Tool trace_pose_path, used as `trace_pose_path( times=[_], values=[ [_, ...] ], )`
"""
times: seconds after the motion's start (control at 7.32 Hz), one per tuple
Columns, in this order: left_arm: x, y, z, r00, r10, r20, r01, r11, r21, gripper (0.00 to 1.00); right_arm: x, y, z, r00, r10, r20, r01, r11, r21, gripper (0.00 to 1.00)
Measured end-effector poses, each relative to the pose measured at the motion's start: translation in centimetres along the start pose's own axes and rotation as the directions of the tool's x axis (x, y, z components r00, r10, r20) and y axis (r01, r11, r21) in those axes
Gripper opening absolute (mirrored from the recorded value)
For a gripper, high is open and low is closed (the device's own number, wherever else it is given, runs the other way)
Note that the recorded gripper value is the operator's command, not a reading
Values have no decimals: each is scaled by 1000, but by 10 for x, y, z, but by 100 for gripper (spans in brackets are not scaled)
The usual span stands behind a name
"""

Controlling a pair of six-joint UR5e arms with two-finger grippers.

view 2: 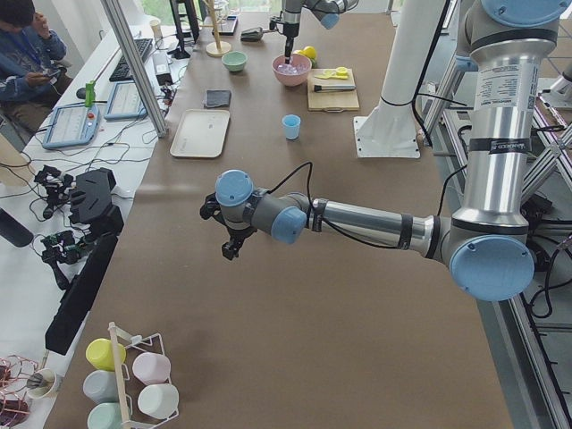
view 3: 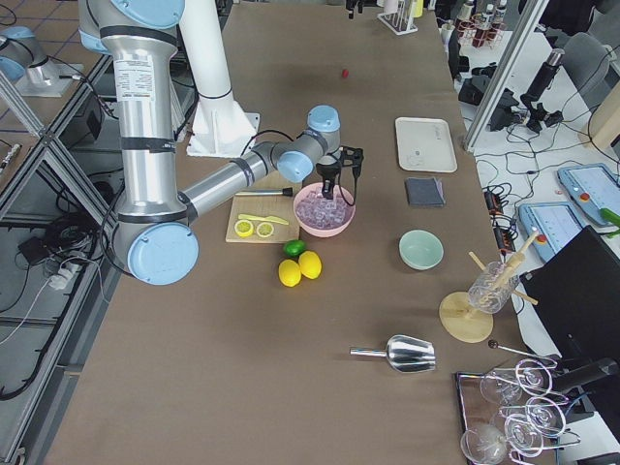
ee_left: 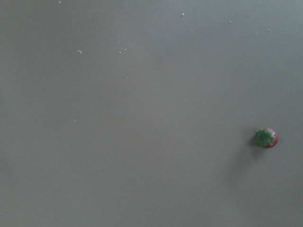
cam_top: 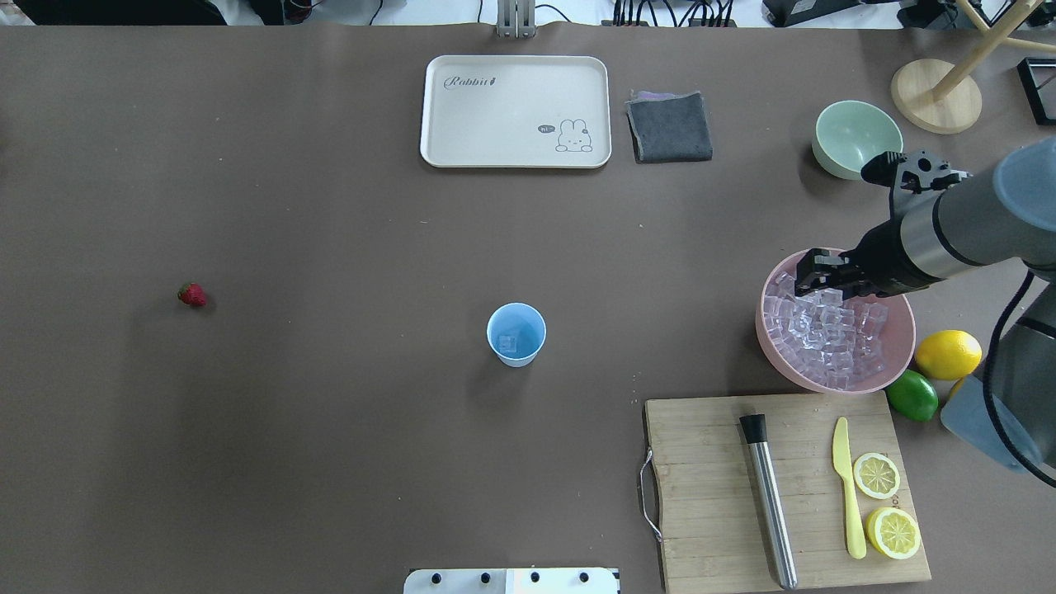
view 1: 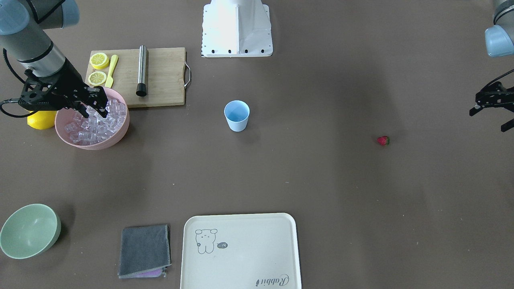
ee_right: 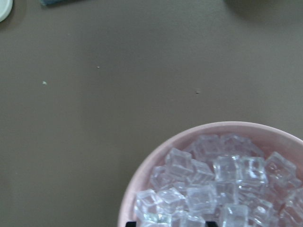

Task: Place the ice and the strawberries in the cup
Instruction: 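Carry the second ice cube to the blue cup and release it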

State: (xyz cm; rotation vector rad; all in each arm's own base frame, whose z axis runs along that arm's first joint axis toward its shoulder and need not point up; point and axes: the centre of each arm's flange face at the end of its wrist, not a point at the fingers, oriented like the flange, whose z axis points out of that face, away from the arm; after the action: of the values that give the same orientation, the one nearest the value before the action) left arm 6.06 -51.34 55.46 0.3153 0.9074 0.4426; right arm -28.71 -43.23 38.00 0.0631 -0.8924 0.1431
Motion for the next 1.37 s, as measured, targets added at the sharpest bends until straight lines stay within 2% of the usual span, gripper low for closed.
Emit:
trace_pose_path(
  times=[0.41,0.82,1.09,1.37],
  values=[
    [1,0,2,1000,2,-2,-2,1000,-3,98,-125,-8,-12,999,-26,-26,26,999,-36,0],
    [4,-1,5,1000,7,-6,-8,1000,-8,98,-241,24,9,990,-140,-18,141,990,29,0],
    [5,-1,11,1000,9,-10,-9,1000,-18,98,-305,40,28,988,-152,-17,153,986,65,0],
    [3,0,18,1000,3,-12,-4,1000,-31,98,-338,56,42,986,-164,-22,165,983,81,0]
  ],
)
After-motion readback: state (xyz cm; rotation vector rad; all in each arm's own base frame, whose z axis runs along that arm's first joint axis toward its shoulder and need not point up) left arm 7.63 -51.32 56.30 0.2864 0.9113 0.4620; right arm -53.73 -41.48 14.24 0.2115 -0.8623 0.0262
